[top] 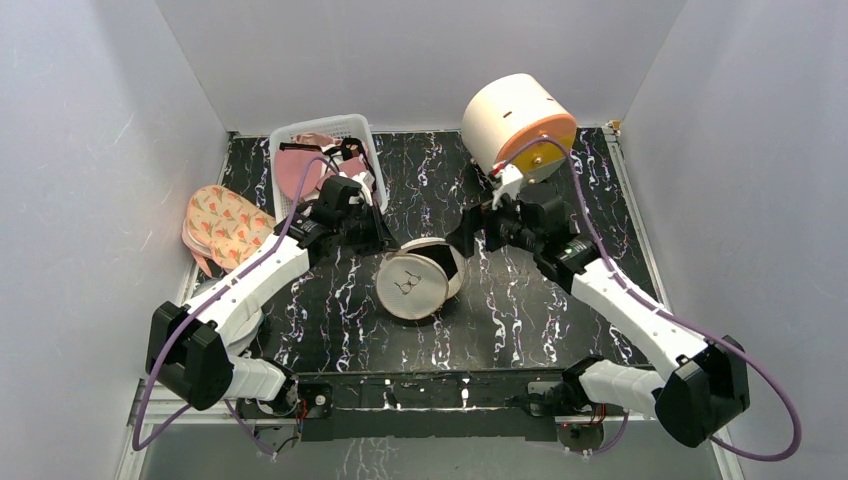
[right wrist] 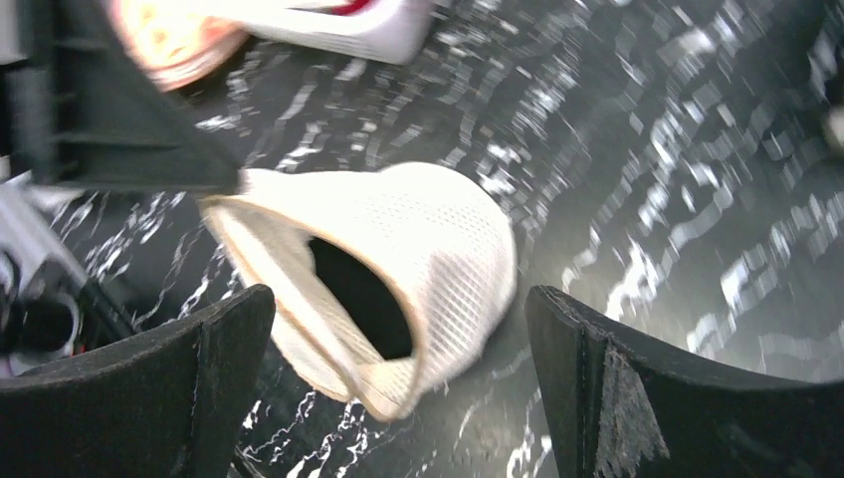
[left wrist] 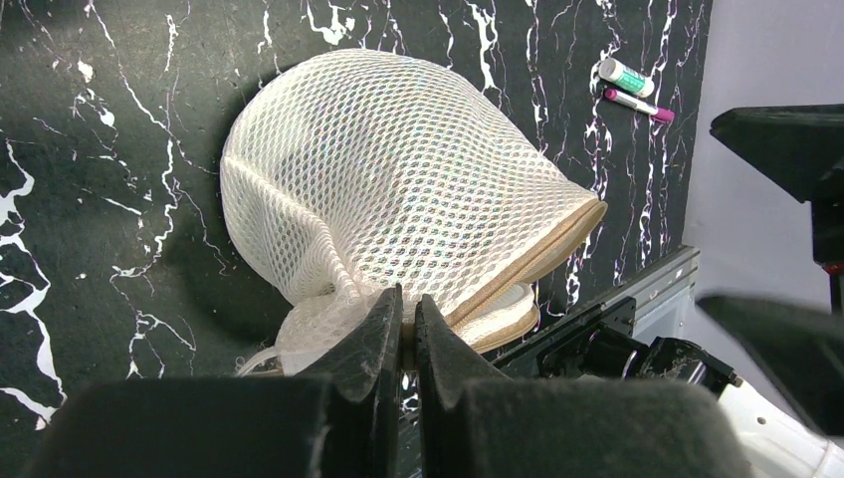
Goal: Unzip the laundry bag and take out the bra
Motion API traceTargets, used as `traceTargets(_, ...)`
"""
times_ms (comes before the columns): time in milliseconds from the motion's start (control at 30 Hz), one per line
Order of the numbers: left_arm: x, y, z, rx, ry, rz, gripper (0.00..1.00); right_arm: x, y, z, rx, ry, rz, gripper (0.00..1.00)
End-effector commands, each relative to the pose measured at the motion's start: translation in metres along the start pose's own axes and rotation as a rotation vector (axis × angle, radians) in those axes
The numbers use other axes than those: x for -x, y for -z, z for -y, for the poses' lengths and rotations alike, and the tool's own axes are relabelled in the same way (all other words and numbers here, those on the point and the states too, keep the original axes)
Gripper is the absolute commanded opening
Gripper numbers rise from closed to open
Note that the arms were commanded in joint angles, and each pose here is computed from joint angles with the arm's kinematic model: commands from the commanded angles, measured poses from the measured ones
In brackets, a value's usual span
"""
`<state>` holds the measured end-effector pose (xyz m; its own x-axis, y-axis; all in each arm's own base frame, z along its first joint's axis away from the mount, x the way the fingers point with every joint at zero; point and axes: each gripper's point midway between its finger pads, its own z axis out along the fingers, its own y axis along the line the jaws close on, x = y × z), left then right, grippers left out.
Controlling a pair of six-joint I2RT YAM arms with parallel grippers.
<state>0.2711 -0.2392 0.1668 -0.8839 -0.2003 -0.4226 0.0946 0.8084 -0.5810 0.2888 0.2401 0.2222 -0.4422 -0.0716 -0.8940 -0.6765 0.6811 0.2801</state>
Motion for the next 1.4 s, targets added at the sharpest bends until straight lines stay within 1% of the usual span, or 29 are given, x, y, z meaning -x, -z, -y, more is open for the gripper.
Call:
traceTargets(0,0.001,0.007,0.008,-0.034,-0.024,-0.003,0.00,-0.045,0.027,0.052,-0.375,-0.326,-0.131,0.98)
traceTargets(67,0.000,0.007,0.009,-0.047,-0.029,-0.006,0.00,-0.056,0.030,0.048,-0.360,-0.345,-0.150,0.98)
traceTargets(133,-0.001,0.008,0.011,-0.063,-0.033,-0.007,0.00,-0.063,0.030,0.040,-0.321,-0.385,-0.140,0.98)
traceTargets(200,-0.004,0.008,0.012,-0.076,-0.040,-0.015,0.00,-0.070,0.026,0.030,-0.271,-0.461,-0.122,0.98)
traceTargets(267,-0.006,0.006,0.011,-0.082,-0.050,-0.028,0.00,-0.075,0.018,0.021,-0.236,-0.524,-0.089,0.93)
traceTargets(333,-0.009,0.005,0.011,-0.088,-0.065,-0.043,0.00,-0.087,0.015,0.025,-0.281,-0.579,-0.080,0.84)
traceTargets(400,-0.011,0.002,0.010,-0.090,-0.075,-0.057,0.00,-0.092,0.012,0.028,-0.300,-0.602,-0.069,0.79)
traceTargets(533,-0.013,-0.004,0.010,-0.103,-0.088,-0.072,0.00,-0.097,-0.003,0.018,-0.238,-0.601,-0.076,0.75)
traceTargets(633,-0.011,-0.004,0.012,-0.110,-0.094,-0.067,0.00,-0.106,-0.015,0.018,-0.250,-0.604,-0.101,0.74)
traceTargets(667,-0.010,-0.004,0.013,-0.113,-0.094,-0.063,0.00,-0.110,-0.019,0.019,-0.252,-0.611,-0.109,0.73)
traceTargets(700,-0.010,-0.004,0.014,-0.118,-0.091,-0.062,0.00,-0.113,-0.022,0.018,-0.248,-0.616,-0.112,0.69)
traceTargets(767,-0.011,-0.011,0.012,-0.114,-0.078,-0.079,0.00,-0.118,-0.027,0.017,-0.235,-0.622,-0.121,0.54)
traceTargets(800,-0.010,-0.011,0.012,-0.113,-0.081,-0.076,0.00,-0.119,-0.028,0.016,-0.232,-0.622,-0.127,0.49)
traceTargets(867,-0.009,-0.013,0.008,-0.090,-0.090,-0.071,0.03,-0.122,-0.027,0.016,-0.231,-0.617,-0.140,0.39)
traceTargets(900,-0.007,-0.014,0.005,-0.072,-0.106,-0.067,0.07,-0.123,-0.026,0.016,-0.236,-0.614,-0.143,0.32)
traceTargets(933,-0.005,-0.014,0.003,-0.057,-0.120,-0.062,0.14,-0.123,-0.023,0.017,-0.241,-0.612,-0.142,0.26)
traceTargets(967,-0.004,-0.014,-0.001,-0.037,-0.136,-0.056,0.24,-0.124,-0.022,0.017,-0.240,-0.610,-0.139,0.20)
traceTargets(1000,-0.002,-0.014,-0.005,-0.016,-0.153,-0.047,0.34,-0.123,-0.020,0.016,-0.236,-0.610,-0.134,0.16)
traceTargets(1133,0.006,-0.005,-0.016,0.046,-0.236,-0.011,0.68,-0.117,-0.014,0.021,-0.269,-0.603,-0.101,0.10)
traceTargets(1167,0.008,-0.002,-0.018,0.058,-0.253,0.000,0.81,-0.115,-0.013,0.022,-0.278,-0.601,-0.091,0.09)
traceTargets(1200,0.009,0.003,-0.021,0.079,-0.269,0.006,0.92,-0.113,-0.013,0.023,-0.278,-0.598,-0.082,0.09)
traceTargets(1233,0.010,0.011,-0.023,0.098,-0.282,0.017,0.98,-0.111,-0.013,0.024,-0.284,-0.595,-0.076,0.09)
traceTargets(1367,-0.003,0.036,-0.036,0.199,-0.341,0.058,0.98,-0.110,-0.013,0.028,-0.307,-0.584,-0.089,0.08)
